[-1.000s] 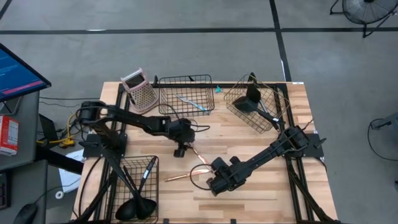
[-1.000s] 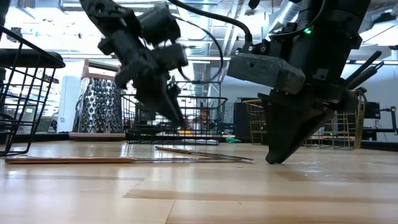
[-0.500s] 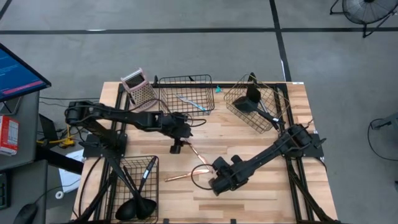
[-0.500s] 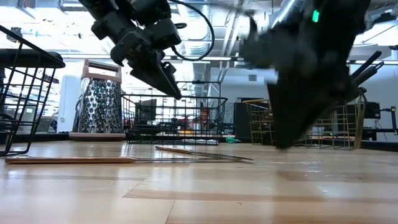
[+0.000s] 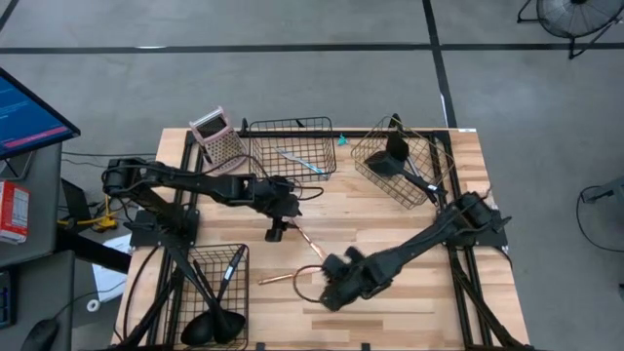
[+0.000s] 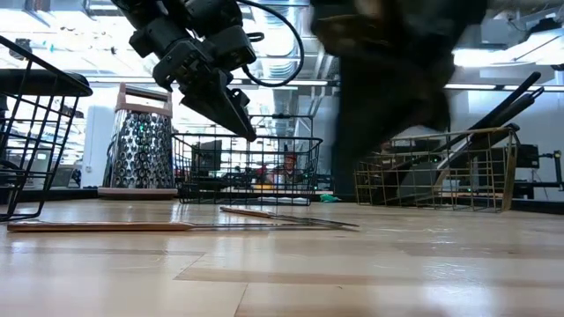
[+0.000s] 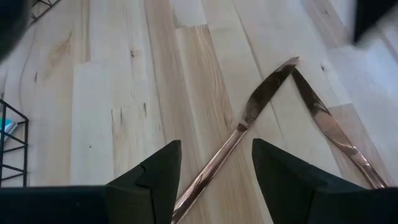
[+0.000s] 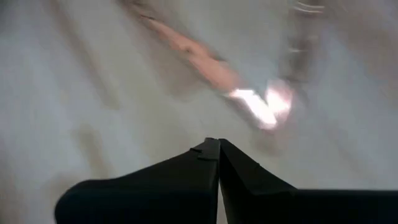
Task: Pick & Place Kitchen Items
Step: Put the brown knife into the top black wire basket
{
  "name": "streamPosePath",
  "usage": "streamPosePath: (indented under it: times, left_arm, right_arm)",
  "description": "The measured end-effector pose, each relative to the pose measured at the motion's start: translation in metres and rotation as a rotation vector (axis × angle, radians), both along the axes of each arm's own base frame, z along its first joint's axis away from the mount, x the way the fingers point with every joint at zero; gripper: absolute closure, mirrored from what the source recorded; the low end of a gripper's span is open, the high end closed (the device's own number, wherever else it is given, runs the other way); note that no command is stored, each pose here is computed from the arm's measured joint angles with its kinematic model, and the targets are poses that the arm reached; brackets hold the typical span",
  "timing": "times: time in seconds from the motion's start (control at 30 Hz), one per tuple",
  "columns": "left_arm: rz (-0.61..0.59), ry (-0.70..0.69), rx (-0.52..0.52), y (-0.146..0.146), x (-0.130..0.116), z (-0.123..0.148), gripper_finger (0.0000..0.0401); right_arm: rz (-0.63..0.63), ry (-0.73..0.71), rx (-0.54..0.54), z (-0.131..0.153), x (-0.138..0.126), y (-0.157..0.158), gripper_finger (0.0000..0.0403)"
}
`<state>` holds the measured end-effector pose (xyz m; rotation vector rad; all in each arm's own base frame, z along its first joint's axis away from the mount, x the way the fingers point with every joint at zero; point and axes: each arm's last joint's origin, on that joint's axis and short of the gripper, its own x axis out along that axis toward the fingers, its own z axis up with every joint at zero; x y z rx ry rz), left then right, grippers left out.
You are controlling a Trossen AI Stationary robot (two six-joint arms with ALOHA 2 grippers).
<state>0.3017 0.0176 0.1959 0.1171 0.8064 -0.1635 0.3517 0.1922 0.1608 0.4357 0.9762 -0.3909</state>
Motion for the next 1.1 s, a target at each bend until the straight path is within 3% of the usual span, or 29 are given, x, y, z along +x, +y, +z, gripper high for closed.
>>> streamPosePath:
  times: [0.37, 1.1]
  left_arm:
    - [0.015, 0.044, -0.018, 0.0, -0.005, -0.007, 0.0217]
    - [-0.002, 0.061, -0.001, -0.001, -0.008, -0.012, 0.0217]
  right_arm:
    - [0.029, 0.132, -0.006, -0.034, 0.012, -0.017, 0.0403]
    - [-0.043, 0.318, -0.089, -0.032, -0.004, -0.039, 0.0403]
